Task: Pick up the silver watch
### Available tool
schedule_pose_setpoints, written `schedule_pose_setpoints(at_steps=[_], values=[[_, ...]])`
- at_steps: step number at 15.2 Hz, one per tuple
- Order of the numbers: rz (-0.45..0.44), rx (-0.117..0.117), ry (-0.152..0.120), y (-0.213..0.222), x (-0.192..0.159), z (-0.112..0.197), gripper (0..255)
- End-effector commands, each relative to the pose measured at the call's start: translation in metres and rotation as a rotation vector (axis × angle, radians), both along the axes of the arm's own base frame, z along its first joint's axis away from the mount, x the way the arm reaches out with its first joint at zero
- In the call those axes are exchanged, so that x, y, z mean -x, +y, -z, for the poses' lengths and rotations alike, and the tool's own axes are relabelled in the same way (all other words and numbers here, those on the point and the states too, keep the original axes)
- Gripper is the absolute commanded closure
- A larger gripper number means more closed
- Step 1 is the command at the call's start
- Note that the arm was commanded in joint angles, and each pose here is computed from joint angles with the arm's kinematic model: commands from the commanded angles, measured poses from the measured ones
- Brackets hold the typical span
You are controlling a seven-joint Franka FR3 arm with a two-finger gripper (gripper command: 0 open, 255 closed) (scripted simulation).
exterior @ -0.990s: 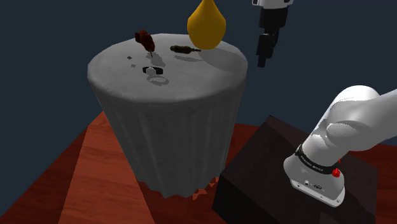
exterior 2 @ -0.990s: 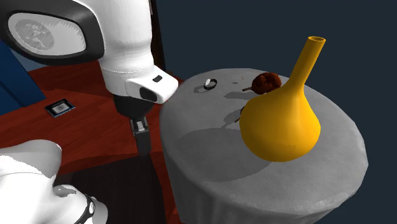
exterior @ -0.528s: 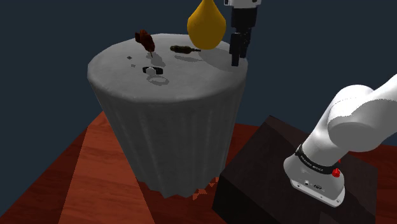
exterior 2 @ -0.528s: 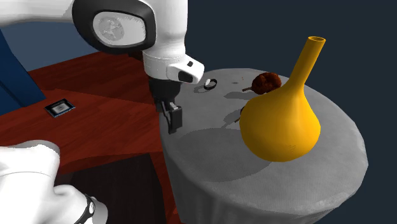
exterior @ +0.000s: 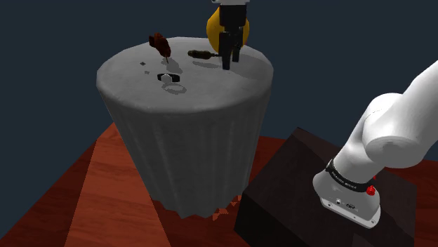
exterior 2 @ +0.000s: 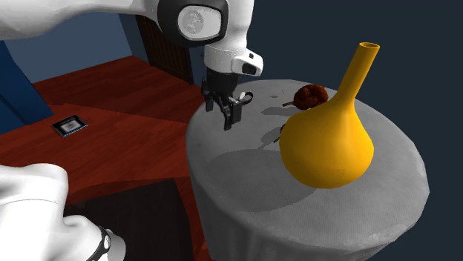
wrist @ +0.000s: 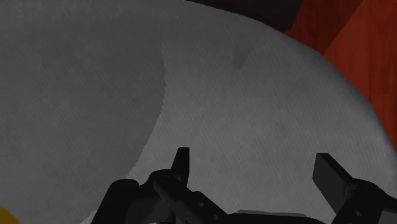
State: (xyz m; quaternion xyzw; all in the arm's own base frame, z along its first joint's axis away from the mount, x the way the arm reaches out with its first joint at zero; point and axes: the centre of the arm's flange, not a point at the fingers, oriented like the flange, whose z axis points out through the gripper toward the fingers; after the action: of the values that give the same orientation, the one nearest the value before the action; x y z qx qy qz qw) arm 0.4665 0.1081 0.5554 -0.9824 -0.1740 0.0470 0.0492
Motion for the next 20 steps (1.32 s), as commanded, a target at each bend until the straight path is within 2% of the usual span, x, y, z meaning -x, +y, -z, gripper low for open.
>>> schedule_pose_setpoints(at_steps=[1, 14, 20], values=[[-0.026, -0.016, -0.004, 0.019, -0.020, -0.001, 0], [-0.195, -0.113, -0.028, 0.137, -0.129, -0.018, 0], [-0.200, -0.116, -0.029, 0.141, -0.132, 0.007, 0]])
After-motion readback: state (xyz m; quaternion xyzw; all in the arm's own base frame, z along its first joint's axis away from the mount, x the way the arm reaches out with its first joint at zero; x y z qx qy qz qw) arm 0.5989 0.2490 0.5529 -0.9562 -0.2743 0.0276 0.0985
